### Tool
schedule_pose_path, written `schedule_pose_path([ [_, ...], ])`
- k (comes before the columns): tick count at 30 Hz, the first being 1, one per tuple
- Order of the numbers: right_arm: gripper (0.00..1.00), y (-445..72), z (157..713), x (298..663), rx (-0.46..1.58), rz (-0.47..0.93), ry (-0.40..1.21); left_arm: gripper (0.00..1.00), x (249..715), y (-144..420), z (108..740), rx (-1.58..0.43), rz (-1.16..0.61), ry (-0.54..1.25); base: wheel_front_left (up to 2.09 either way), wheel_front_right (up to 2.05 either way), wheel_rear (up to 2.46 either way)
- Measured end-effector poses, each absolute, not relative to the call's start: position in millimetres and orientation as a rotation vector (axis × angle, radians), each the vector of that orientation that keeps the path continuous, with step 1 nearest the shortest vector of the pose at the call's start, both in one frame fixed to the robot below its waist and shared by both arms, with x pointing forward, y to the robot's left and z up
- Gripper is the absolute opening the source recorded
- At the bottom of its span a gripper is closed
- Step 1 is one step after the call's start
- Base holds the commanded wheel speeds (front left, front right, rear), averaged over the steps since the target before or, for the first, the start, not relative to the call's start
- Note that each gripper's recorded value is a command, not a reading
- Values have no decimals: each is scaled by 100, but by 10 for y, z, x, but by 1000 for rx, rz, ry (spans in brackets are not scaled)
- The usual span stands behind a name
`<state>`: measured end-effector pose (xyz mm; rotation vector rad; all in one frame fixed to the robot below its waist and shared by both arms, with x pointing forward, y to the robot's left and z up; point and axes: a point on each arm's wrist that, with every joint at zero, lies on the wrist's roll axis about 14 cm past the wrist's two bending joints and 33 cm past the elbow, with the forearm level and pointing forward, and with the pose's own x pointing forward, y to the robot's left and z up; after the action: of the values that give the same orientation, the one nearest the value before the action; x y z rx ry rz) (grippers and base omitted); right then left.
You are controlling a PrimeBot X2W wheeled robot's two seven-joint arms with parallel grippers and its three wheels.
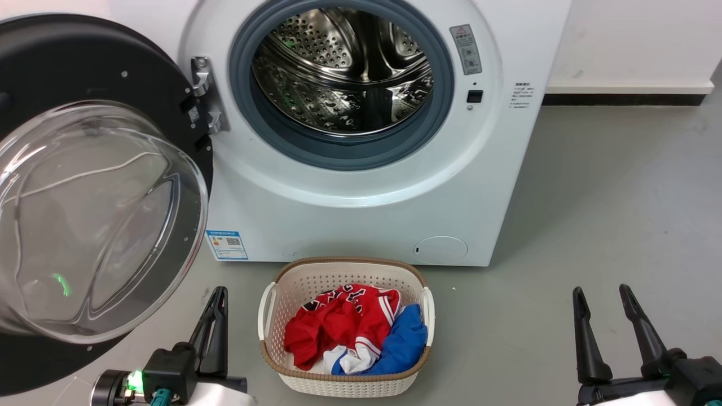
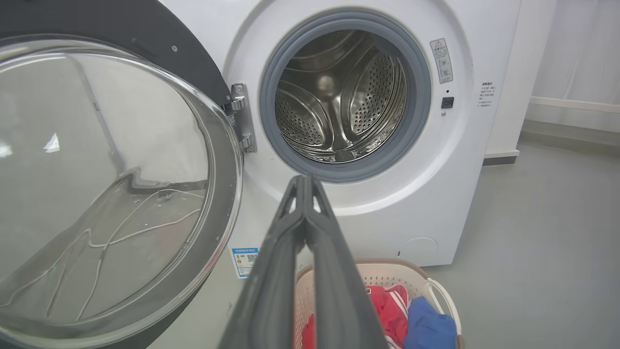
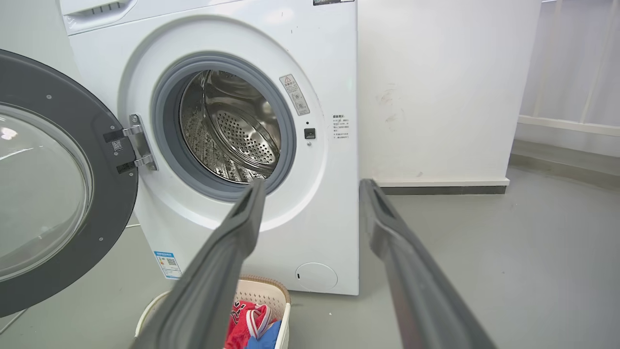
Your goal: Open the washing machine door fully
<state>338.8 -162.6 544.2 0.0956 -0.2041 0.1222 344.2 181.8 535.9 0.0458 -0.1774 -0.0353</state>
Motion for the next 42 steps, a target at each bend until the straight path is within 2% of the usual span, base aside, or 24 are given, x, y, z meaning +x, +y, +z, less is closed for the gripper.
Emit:
schedule_pose_path([
  [1, 100, -1636, 5437, 3375, 96, 119, -203, 71, 3447, 1806, 5340, 45, -35, -172, 0, 0, 0],
  [2, 100, -1642, 5438, 3365, 96, 117, -203, 100, 3450, 1802, 5321, 42, -33, -166, 0, 0, 0],
  [26, 100, -1708, 5387, 3306, 107, 94, -189, 100, 3443, 1847, 5196, 45, 6, -127, 0, 0, 0],
  [27, 0, -1708, 5374, 3304, 107, 94, -185, 0, 3441, 1848, 5188, 47, 7, -125, 0, 0, 0],
  [33, 0, -1714, 5165, 3275, 120, 87, -116, 0, 3356, 1862, 4905, 33, 12, -33, 0, 0, 0],
  [42, 0, -1778, 5084, 3298, 299, 53, -80, 0, 3376, 1952, 4817, -153, 57, 17, 0, 0, 0],
])
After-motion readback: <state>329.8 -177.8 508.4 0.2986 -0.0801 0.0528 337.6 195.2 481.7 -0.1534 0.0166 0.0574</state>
